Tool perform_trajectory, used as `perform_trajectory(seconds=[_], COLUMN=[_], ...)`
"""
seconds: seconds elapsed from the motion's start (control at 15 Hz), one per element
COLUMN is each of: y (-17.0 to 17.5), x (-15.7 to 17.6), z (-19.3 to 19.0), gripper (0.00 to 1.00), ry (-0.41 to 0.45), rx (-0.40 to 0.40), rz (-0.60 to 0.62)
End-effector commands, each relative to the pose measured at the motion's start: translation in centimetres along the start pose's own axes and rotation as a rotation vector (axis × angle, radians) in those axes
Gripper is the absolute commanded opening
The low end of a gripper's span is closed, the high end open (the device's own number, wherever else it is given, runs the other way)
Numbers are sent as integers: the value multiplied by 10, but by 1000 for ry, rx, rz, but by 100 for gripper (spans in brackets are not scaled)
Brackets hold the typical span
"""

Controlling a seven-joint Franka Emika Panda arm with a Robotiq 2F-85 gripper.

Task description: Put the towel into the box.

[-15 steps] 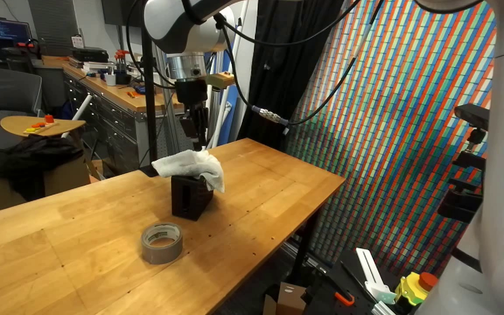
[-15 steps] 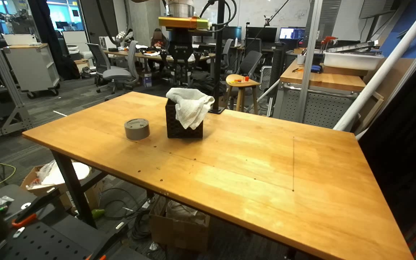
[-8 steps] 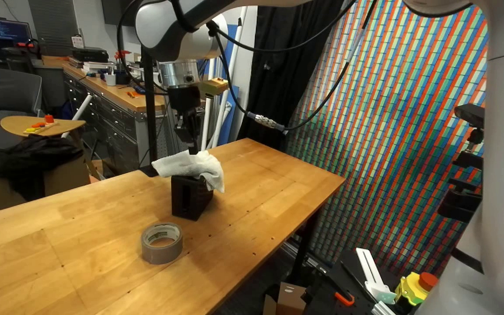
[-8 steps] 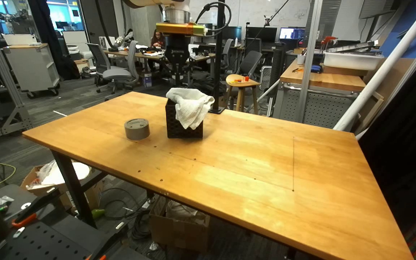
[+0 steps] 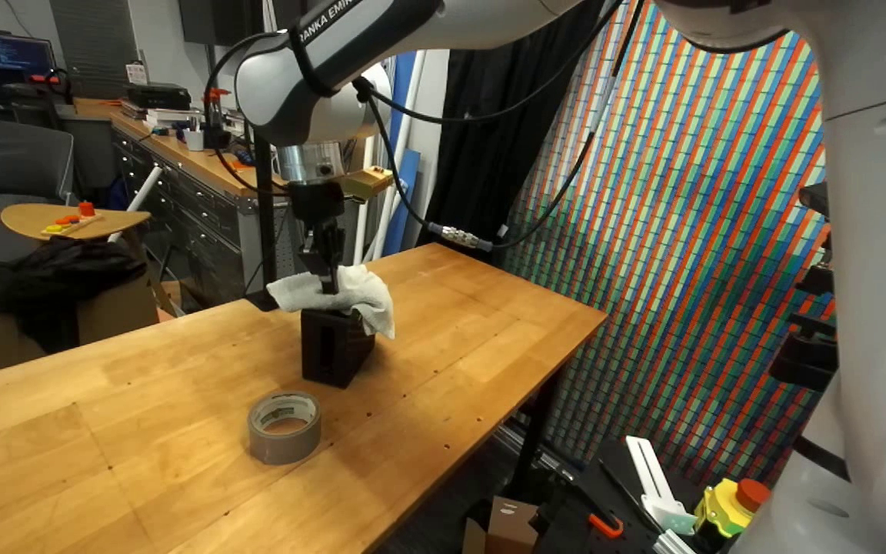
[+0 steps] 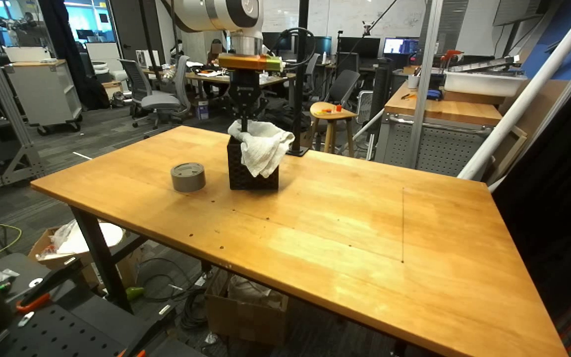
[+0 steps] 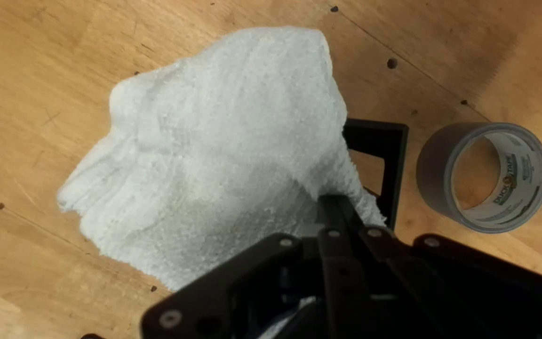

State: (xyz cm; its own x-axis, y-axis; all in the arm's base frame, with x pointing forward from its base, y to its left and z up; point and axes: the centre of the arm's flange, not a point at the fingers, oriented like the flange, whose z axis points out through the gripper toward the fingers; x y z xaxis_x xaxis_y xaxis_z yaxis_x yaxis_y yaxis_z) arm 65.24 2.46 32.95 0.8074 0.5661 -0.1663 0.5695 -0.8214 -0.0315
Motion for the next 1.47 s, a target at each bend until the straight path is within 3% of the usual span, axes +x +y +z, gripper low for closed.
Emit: perform_trajectory(seconds=[0.0,0.4,1.0,1.4], y=[16,40,49,55], x=[4,-6,1,-10], z=[12,51,123,107], gripper=[3,3,3,3], ry=[41,36,-17,-33], rx=[31,120,334,334], rz=[-6,17,-21,-15])
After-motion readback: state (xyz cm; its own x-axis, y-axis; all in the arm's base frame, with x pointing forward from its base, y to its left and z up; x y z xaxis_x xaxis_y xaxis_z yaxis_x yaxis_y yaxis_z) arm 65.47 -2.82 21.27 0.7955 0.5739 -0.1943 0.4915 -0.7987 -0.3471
